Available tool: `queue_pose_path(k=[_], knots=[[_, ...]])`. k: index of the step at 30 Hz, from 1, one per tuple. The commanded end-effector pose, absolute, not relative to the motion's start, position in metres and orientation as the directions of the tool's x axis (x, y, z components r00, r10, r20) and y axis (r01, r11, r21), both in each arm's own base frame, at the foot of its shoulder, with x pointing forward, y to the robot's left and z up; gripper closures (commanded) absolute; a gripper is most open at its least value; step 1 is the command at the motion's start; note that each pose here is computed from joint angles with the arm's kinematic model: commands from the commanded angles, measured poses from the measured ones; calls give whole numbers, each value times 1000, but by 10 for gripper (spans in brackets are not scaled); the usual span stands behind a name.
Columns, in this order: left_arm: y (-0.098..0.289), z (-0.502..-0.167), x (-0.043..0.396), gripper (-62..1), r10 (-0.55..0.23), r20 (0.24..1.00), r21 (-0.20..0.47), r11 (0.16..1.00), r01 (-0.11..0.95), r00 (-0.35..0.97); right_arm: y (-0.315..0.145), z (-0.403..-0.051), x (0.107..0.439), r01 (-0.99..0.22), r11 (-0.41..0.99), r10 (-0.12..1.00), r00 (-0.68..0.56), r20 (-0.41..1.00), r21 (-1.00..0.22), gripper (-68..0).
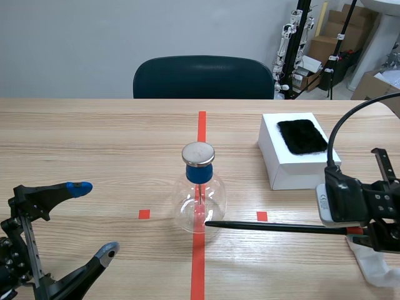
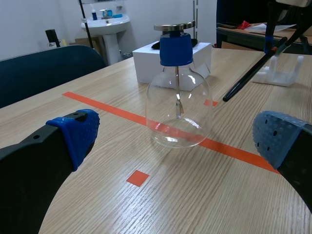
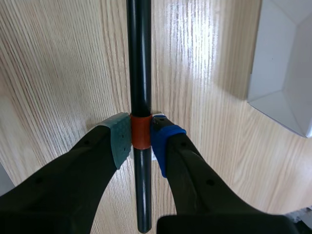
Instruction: Do the electroscope experiment. pick up the black charging rod
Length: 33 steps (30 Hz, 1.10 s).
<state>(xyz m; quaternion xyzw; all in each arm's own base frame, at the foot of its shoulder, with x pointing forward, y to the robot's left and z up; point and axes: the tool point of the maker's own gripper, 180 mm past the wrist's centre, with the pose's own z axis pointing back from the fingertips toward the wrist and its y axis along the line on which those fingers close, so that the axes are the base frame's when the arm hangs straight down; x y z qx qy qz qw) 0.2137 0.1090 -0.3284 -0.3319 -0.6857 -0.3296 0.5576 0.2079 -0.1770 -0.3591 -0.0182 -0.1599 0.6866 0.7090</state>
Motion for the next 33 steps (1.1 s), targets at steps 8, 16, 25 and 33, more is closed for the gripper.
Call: queue_pose_path(k=[8, 16, 25, 33], knots=[[110, -318, 219, -623, 108, 976, 96, 565, 819, -189, -170, -330, 201, -941, 32, 977, -41, 208, -338, -6], [111, -318, 219, -623, 110, 976, 94, 570, 816, -190, -152, -309, 179, -924, -42, 970, -129, 207, -380, -6], [111, -321, 220, -623, 96, 979, 94, 570, 816, -180, -149, -303, 178, -923, -56, 966, -147, 213, -381, -7], [111, -320, 221, -623, 99, 979, 91, 576, 813, -180, -149, -303, 180, -919, -44, 968, -137, 211, -392, -7]])
